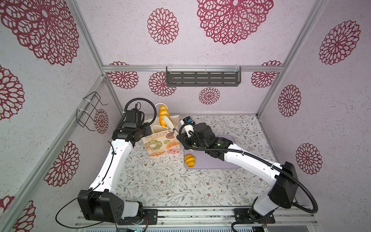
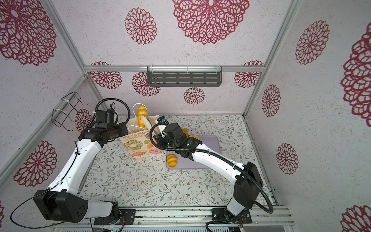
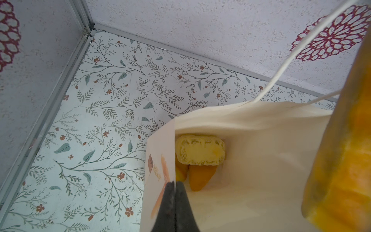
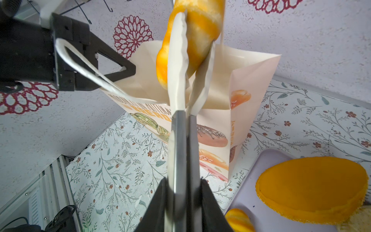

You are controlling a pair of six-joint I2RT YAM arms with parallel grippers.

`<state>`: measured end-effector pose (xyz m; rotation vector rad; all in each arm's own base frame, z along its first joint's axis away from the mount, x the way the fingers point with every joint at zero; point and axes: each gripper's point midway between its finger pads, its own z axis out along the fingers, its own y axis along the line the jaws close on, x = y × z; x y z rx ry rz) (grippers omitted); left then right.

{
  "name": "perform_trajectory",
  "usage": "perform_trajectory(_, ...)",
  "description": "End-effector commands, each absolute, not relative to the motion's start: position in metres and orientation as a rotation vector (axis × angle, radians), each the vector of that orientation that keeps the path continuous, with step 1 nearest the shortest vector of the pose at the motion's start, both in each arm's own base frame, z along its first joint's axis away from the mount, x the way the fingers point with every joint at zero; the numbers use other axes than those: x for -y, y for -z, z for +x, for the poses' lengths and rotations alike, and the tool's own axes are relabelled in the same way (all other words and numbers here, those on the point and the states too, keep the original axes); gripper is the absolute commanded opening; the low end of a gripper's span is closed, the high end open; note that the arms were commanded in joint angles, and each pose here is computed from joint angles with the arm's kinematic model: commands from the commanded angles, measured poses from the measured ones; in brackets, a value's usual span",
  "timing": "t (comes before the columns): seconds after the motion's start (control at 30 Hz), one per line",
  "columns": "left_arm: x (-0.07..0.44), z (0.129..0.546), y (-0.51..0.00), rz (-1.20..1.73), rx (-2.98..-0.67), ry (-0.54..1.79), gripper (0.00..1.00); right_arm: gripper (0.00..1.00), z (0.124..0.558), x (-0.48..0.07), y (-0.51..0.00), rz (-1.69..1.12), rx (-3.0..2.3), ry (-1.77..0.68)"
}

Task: Place the fake bread into the paper bag
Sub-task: 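Carry the striped roll in the right tongs over the bag opening, then open the right tongs over the bag to drop the striped roll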

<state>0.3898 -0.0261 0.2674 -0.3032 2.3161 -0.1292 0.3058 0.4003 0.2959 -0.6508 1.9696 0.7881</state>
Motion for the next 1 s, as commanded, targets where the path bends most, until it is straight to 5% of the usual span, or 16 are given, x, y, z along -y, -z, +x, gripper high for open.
perform_trajectory(0.0, 0.028, 0.390, -0.282, -0.296, -2.269, 0.150, 0.00, 0.31, 0.310, -0.405, -0.337, -0.606, -1.858, -0.828)
perform_trajectory(0.4, 0.028, 0.390, -0.283, -0.295, -2.265, 0.153, 0.00, 0.42, 0.307, -0.399, -0.338, -0.583, -1.862, -0.835)
perform_trajectory(0.97, 0.028, 0.390, -0.282, -0.295, -2.266, 0.148, 0.00, 0.43, 0.287, -0.378, -0.358, -0.530, -1.837, -0.911)
